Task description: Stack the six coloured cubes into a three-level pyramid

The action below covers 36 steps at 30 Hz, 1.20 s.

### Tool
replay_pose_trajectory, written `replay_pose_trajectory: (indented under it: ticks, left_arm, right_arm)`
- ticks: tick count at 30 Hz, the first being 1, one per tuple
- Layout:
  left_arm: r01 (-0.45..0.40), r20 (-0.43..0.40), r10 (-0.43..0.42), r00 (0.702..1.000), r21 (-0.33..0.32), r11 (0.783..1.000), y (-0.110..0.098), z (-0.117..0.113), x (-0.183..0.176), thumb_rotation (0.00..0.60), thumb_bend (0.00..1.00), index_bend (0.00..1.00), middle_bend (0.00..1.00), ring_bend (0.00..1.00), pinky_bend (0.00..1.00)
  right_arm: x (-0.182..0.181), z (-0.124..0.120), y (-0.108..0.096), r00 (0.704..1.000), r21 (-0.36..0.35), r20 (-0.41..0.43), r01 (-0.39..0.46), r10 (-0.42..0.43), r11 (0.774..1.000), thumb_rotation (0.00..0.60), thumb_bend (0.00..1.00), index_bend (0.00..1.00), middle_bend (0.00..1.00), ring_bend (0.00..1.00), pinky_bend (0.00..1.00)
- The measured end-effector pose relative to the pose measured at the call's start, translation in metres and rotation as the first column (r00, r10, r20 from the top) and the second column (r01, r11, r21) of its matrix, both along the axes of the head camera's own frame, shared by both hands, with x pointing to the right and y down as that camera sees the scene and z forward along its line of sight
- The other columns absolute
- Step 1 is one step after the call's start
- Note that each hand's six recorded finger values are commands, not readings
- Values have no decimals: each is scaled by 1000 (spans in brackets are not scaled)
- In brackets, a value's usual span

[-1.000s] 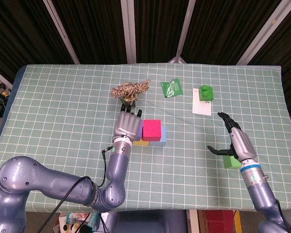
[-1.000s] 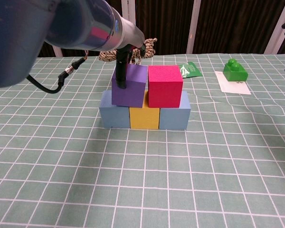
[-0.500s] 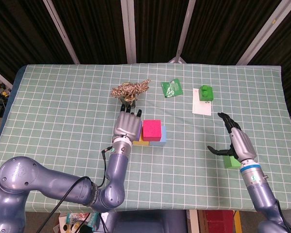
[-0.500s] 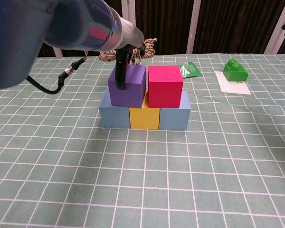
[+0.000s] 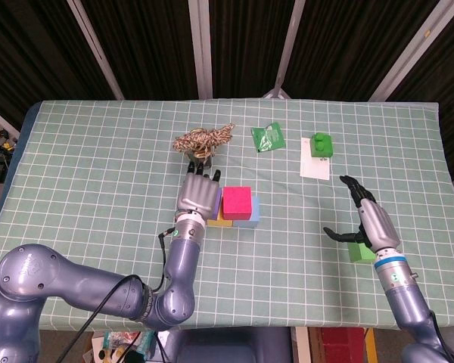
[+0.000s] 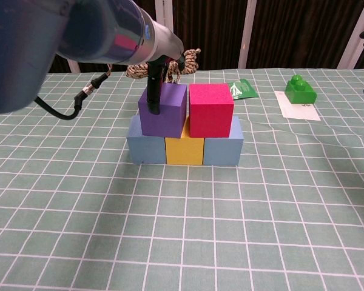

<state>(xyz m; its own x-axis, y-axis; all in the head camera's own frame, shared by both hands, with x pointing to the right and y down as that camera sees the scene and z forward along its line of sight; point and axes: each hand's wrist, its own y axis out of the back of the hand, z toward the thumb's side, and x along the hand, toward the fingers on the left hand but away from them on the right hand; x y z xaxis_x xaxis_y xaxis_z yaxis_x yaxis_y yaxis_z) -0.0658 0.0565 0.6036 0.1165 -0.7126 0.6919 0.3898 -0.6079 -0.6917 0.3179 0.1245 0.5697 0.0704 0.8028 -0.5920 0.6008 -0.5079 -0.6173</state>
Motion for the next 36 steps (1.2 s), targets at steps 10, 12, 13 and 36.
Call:
replay_pose_trajectory:
  ticks: [10, 12, 13, 36]
  left_arm:
    - [17, -8, -17, 1000, -1, 1000, -2, -2, -4, 600, 179, 0, 209, 0, 0]
    - [21, -13, -21, 1000, -1, 1000, -2, -3, -5, 600, 174, 0, 195, 0, 0]
    - [23, -16, -23, 1000, -1, 1000, -2, -4, -6, 600, 174, 0, 189, 0, 0]
    - [37, -134, -39, 990, -12, 999, 15, -41, -68, 600, 318, 0, 160, 0, 0]
  right_arm:
    - [-1, 1, 1, 1000, -2, -1, 5, -5, 1000, 600, 222, 0, 0, 0, 0]
    - [-1, 1, 1, 1000, -2, -1, 5, -5, 1000, 600, 223, 0, 0, 0, 0]
    - [-1, 1, 1, 1000, -1, -2, 5, -5, 1000, 600, 222, 0, 0, 0, 0]
    - [-2, 6, 4, 1000, -16, -19, 20, -20, 1000, 600, 223, 0, 0, 0, 0]
